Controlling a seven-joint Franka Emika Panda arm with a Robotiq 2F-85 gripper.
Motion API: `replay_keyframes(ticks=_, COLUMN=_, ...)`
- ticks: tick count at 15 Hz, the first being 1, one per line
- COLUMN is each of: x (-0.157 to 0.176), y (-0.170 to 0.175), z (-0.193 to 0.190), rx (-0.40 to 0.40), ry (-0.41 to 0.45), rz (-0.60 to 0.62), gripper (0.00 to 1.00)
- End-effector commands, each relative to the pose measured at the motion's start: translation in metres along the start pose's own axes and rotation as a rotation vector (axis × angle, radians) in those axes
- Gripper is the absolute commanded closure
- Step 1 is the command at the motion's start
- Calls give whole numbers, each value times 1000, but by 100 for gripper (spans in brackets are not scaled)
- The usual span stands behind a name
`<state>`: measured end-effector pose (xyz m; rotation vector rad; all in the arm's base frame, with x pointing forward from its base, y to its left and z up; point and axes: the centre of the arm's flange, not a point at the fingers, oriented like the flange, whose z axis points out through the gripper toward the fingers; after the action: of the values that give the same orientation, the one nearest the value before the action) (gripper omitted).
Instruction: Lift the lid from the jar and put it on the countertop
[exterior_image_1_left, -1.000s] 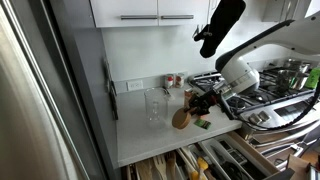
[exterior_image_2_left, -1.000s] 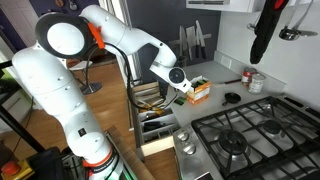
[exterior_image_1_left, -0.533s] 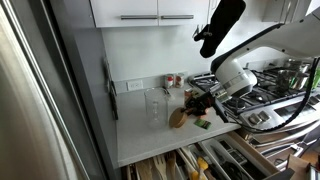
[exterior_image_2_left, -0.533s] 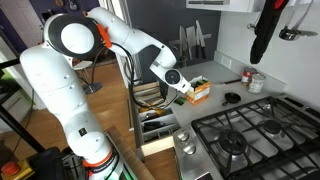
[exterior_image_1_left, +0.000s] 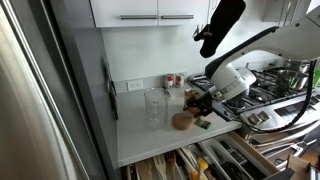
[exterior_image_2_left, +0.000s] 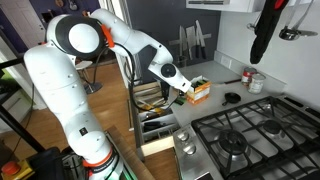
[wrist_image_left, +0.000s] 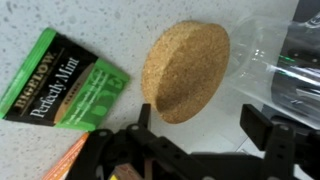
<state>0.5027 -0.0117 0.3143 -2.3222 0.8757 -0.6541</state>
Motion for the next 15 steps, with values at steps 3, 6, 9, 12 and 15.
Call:
replay_keyframes(ticks=3, x=-6, y=-36, z=-22, rx=-100, ry=-42, rz=-39, gripper=0)
replay_keyframes(ticks=6, x=-10, y=-53, z=-37, rx=-148, ry=-105, rz=-121, gripper=0)
replay_keyframes(ticks=9, x=-9, y=-68, z=-56, rx=-193, ry=-115, rz=-209, gripper=0)
replay_keyframes(ticks=12, x=-3, y=-89, z=-81, rx=-210, ry=-81, rz=-302, gripper=0)
replay_keyframes(ticks=15, x=1, y=-112, z=-111, rx=-250, ry=-92, rz=-370, gripper=0)
